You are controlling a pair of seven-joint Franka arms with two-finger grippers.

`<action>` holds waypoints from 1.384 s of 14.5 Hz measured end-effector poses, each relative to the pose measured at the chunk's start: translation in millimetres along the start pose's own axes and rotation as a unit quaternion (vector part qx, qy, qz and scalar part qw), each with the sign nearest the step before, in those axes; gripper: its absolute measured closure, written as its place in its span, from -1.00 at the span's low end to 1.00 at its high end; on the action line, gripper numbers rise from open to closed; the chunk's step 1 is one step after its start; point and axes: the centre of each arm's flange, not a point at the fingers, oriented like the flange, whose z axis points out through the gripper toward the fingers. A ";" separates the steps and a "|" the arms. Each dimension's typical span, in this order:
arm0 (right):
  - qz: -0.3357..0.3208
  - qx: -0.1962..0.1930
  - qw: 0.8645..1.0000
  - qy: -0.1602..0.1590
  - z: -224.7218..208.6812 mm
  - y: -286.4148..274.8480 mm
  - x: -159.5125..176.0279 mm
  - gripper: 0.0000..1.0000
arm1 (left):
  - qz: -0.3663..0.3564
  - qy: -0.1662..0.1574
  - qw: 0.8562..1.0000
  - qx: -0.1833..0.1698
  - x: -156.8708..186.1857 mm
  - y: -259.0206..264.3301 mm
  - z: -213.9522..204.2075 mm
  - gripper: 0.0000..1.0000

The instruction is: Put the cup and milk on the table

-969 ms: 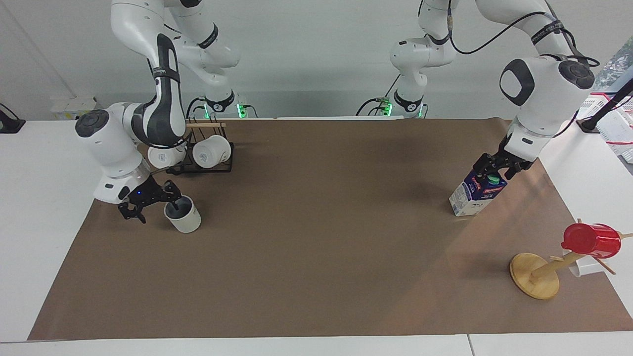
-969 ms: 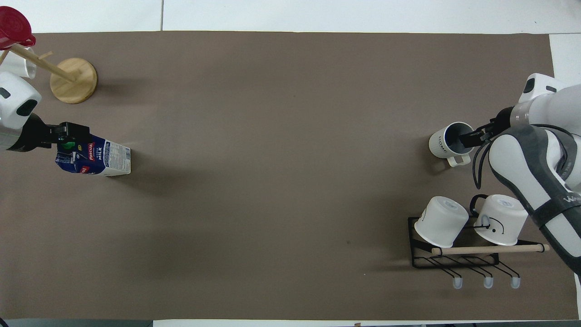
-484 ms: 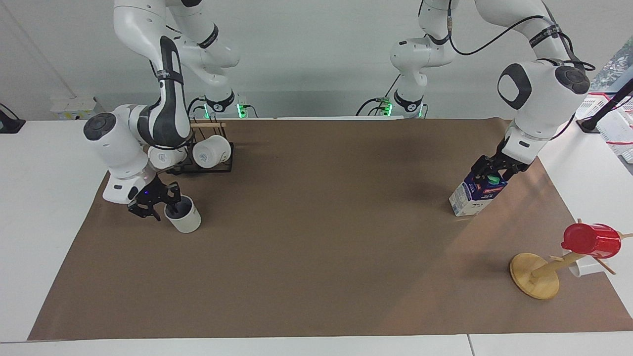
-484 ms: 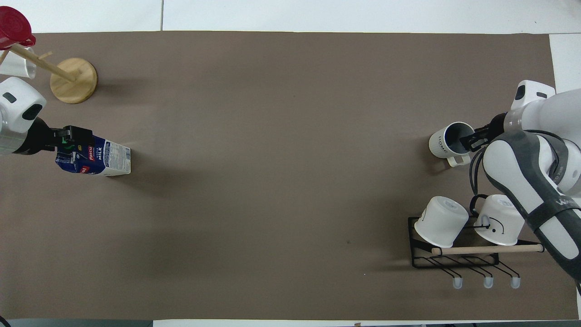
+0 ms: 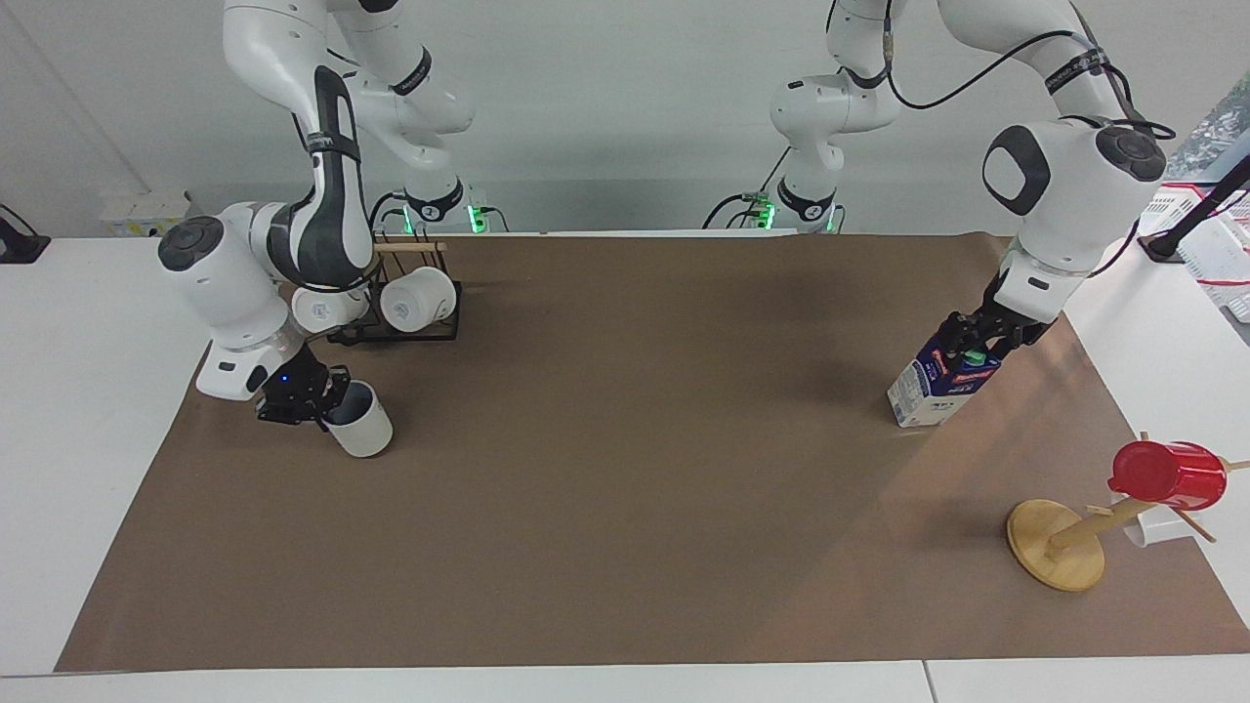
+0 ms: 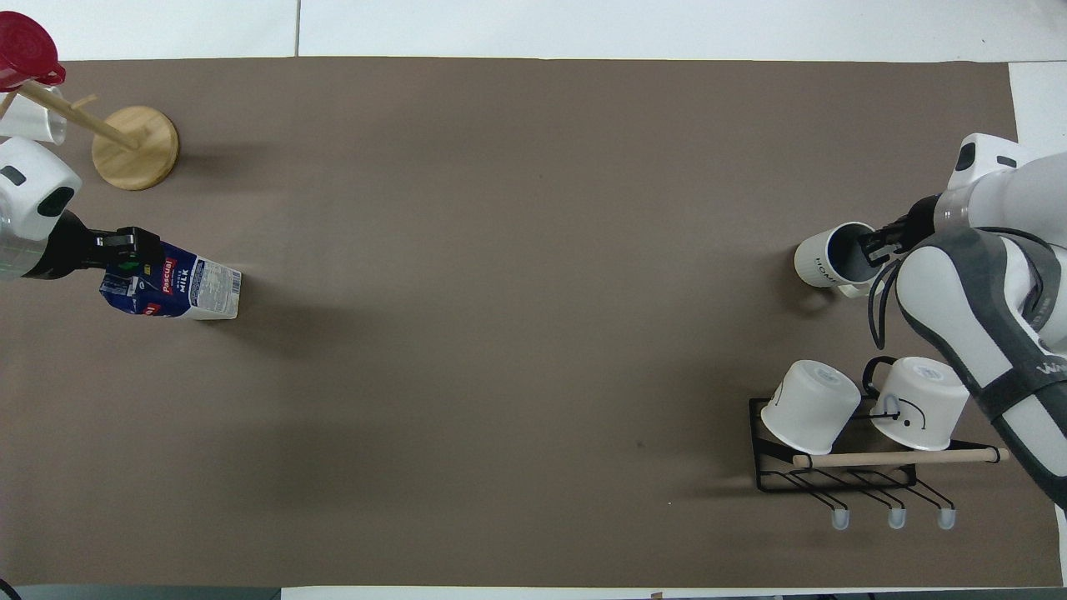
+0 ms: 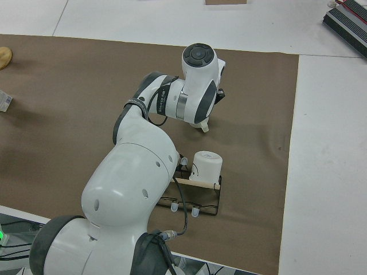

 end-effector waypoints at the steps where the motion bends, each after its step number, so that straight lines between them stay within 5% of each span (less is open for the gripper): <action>1: -0.003 0.002 1.000 0.002 -14.3 -3.9 12.0 0.92 | 0.000 0.001 1.000 0.000 0.0 0.0 -0.8 0.08; 4: 0.016 0.003 1.000 0.017 -43.3 -49.6 61.0 0.92 | -0.001 0.009 1.000 0.000 -0.2 0.2 -11.3 0.19; 9: 0.066 0.016 0.997 0.036 -11.3 -205.0 125.8 0.92 | -0.001 0.004 1.000 -0.001 -5.5 1.3 -65.9 0.19; 20: 0.053 0.023 0.998 0.018 19.2 -260.3 106.1 0.92 | -0.006 0.008 1.000 0.002 -13.3 13.3 -92.0 0.19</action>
